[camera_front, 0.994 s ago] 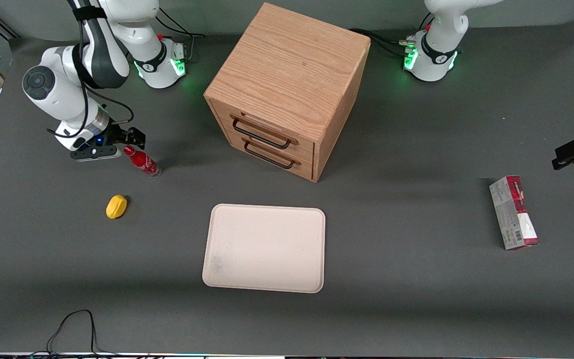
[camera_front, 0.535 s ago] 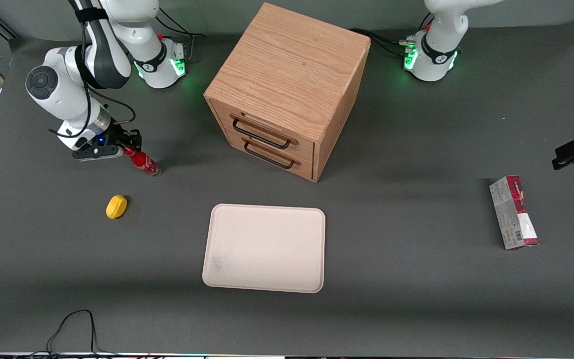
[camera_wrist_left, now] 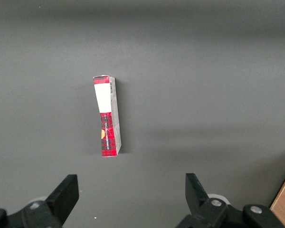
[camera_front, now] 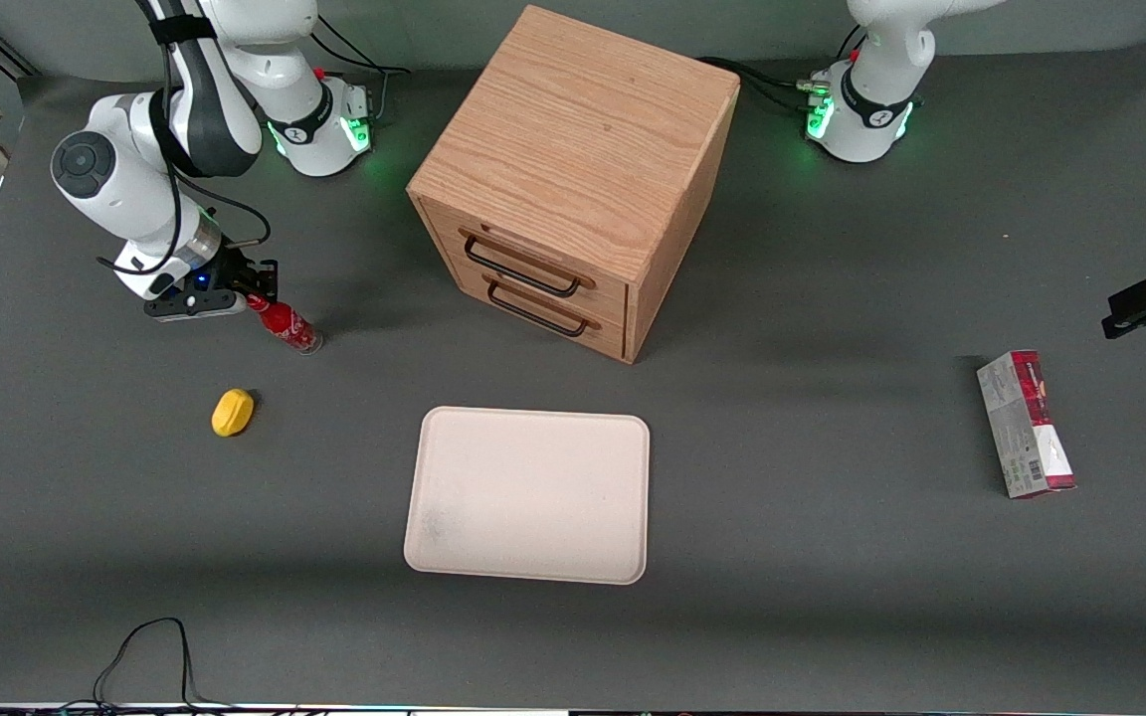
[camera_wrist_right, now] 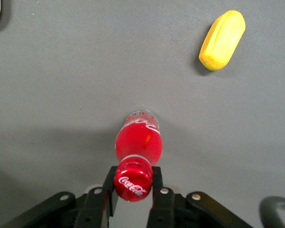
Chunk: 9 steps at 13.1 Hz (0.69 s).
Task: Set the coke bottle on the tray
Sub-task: 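Lift the bottle with the right gripper and carry it toward the tray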
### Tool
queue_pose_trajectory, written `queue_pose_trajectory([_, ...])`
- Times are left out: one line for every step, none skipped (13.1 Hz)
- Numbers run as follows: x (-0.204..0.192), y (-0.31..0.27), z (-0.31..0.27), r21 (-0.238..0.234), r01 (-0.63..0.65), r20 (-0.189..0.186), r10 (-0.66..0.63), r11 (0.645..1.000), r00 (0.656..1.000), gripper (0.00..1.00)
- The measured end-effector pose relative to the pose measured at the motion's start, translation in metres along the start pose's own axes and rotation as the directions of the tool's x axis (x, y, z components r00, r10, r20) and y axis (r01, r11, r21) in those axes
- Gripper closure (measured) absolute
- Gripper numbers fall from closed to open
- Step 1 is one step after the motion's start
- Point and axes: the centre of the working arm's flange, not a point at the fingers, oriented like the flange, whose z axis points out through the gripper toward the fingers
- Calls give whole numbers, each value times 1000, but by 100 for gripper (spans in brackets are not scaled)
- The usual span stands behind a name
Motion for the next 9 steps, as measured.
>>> queue_pose_trajectory([0,0,-1,0,0,-1,0,1000,1000,69])
queue_pose_trajectory([2,0,-3,0,-3,-5,3,1000,1000,69])
queue_pose_trajectory([5,0,-8,0,-7,-7,7,1000,1000,69])
queue_pose_trajectory([10,0,-17,1,-9,1,9,1000,1000,69])
queue_pose_trajectory([17,0,-32,2,-10,13,10,1000,1000,69])
queue_pose_trajectory([27,0,-53,4,-10,24,10,1000,1000,69])
queue_pose_trajectory([36,-1,-75,5,-13,32,13,1000,999,69])
queue_pose_trajectory([45,-1,-97,7,-21,45,21,1000,999,69])
queue_pose_trajectory([55,-1,-120,9,-35,63,35,999,997,69])
